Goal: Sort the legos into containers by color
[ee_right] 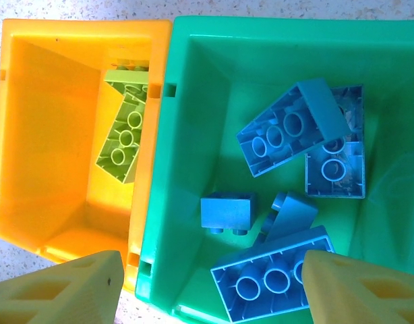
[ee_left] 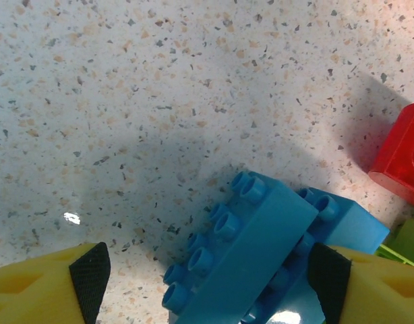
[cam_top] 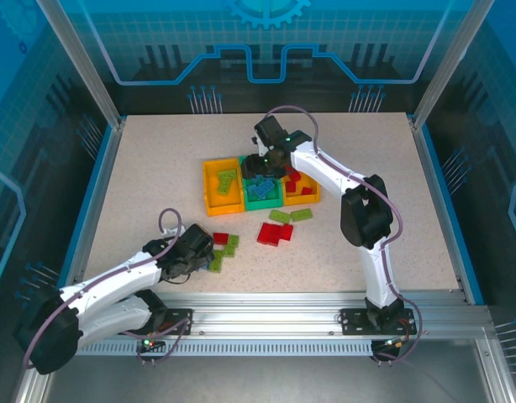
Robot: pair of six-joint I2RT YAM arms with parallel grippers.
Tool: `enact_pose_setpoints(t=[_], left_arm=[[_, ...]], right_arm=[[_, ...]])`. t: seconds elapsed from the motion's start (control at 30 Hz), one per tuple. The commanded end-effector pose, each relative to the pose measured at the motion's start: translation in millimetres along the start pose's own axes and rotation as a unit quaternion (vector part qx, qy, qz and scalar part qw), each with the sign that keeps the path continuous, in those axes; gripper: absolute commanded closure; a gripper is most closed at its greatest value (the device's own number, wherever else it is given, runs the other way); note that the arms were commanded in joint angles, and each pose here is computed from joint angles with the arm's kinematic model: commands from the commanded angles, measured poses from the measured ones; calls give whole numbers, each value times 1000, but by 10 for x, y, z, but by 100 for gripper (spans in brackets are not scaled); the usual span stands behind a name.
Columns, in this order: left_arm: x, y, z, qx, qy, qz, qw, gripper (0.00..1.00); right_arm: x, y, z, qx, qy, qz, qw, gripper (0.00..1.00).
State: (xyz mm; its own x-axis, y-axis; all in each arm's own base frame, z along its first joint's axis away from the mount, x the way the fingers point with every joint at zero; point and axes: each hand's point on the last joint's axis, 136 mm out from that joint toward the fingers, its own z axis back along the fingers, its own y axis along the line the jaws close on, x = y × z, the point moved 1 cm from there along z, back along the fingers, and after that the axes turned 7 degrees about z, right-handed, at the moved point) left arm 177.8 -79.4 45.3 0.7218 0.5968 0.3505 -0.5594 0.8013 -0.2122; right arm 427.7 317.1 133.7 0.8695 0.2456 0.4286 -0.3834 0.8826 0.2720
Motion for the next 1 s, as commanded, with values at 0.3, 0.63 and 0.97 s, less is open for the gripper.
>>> enact_pose_setpoints(t=[0.3,0.63,0.97], left_arm=[[-100,232,-100,21,3,21,1000,37],[-94,303,-93,35,-1,26,999,39],[-108,305,-117,31,-1,31,999,44]], right_arm=[[-92,1,73,-6,10,8,1000,28],[-102,-13,88,-10,10,9,1000,28],[-102,-23,92,-12,9,8,1000,28]])
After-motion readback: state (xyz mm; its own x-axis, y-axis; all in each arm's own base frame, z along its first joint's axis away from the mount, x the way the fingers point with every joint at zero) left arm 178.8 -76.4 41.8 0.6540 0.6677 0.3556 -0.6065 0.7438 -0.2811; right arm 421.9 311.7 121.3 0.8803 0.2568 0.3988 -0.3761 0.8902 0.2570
